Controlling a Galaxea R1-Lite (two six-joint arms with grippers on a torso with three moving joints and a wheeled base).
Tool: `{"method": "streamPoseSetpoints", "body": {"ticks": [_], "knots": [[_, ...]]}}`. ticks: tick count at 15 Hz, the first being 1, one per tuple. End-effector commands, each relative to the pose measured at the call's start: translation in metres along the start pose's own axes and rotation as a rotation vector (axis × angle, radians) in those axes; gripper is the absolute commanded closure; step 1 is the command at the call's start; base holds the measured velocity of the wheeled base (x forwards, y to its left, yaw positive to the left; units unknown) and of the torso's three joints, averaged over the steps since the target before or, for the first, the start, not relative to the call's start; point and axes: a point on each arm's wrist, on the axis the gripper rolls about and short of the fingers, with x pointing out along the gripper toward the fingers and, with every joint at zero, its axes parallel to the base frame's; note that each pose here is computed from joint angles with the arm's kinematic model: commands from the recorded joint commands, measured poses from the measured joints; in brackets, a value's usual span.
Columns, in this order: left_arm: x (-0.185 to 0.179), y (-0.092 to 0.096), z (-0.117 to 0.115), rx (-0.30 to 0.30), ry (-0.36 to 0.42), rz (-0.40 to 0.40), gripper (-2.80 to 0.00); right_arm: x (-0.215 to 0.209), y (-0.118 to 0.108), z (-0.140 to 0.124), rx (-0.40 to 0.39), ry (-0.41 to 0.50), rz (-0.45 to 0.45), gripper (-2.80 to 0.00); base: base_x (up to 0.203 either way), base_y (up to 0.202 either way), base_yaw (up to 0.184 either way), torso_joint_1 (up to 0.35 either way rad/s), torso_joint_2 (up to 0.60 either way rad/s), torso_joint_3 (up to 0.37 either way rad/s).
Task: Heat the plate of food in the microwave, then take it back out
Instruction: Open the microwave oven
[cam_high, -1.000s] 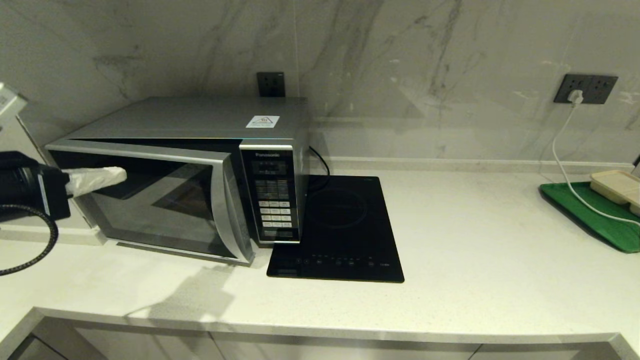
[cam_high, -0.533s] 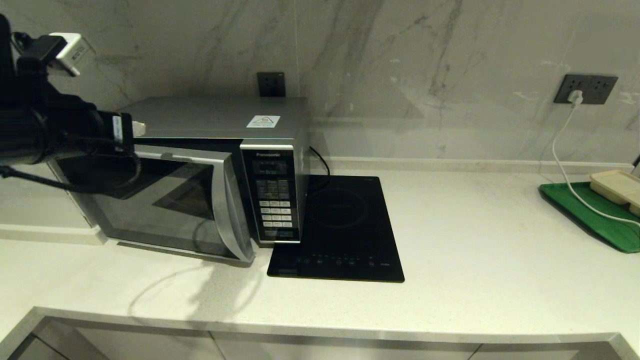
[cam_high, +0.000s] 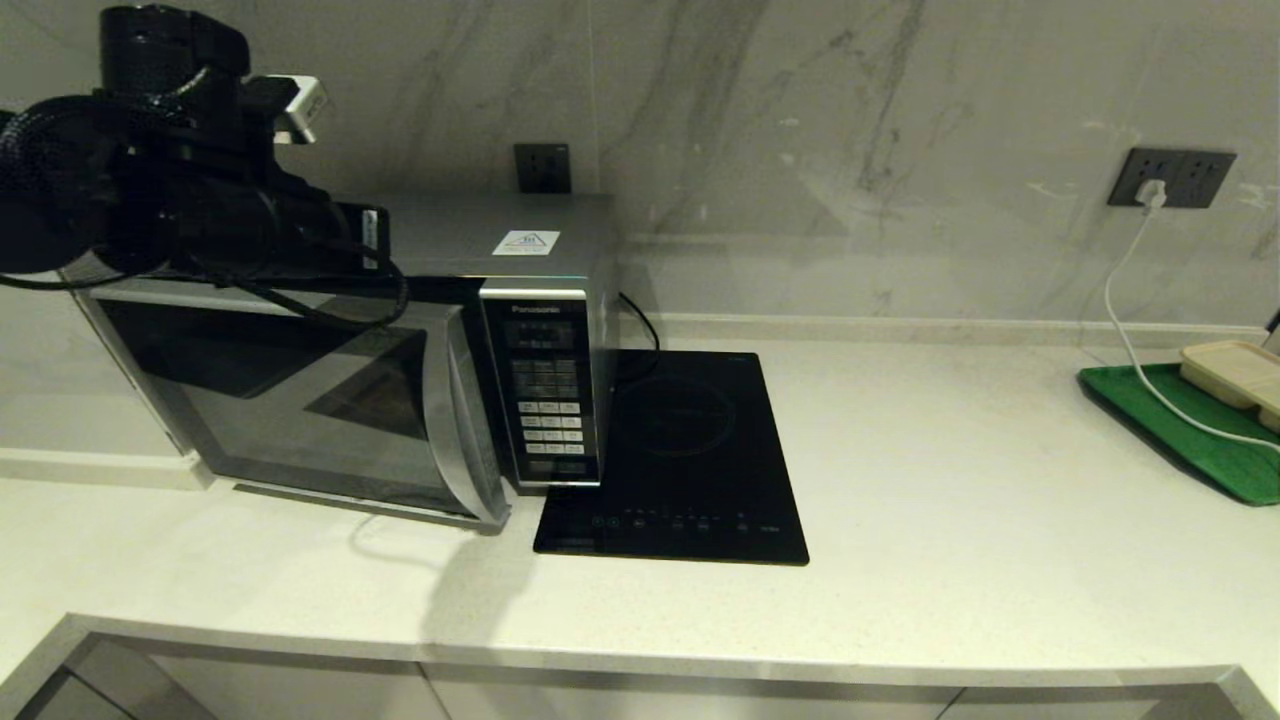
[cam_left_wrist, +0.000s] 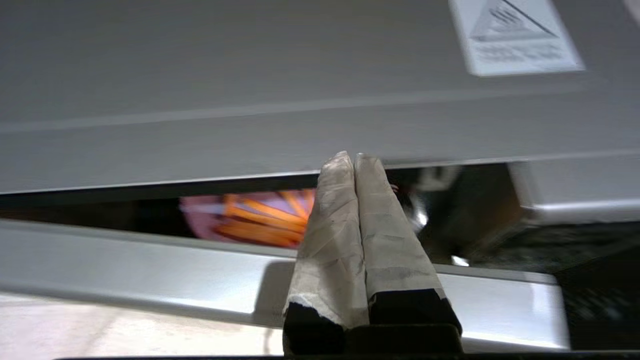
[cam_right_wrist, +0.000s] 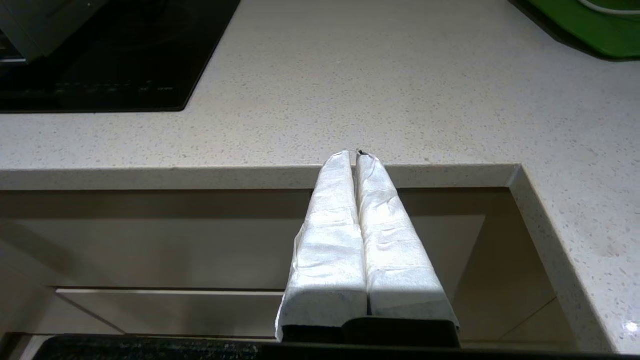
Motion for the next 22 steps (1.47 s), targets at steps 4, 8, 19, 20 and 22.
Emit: {"method": "streamPoseSetpoints", "body": {"ticks": [4,8,19,20,22], "knots": [[0.002,-0.01,0.013,-0.063,0.131,-0.015,0.0,0.0,0.0,0.0,0.001,0.002,0.0,0.0,0.0,0.0,0.0,0.0,0.0,0.0],[0.016,-0.012,0.003,-0.071,0.225,0.033,0.0,0.0,0.0,0.0,0.001,0.002,0.0,0.0,0.0,0.0,0.0,0.0,0.0,0.0],[-0.012,-0.006,0.003,-0.092,0.283,0.05,0.0,0.0,0.0,0.0,0.001,0.002,0.0,0.0,0.0,0.0,0.0,0.0,0.0,0.0],[-0.019,-0.003,0.002,-0.093,0.294,0.074,0.0,0.0,0.0,0.0,0.001,0.002,0.0,0.0,0.0,0.0,0.0,0.0,0.0,0.0],[-0.029,0.004,-0.006,-0.09,0.333,0.129,0.0,0.0,0.0,0.0,0.001,0.002,0.0,0.0,0.0,0.0,0.0,0.0,0.0,0.0]]}}
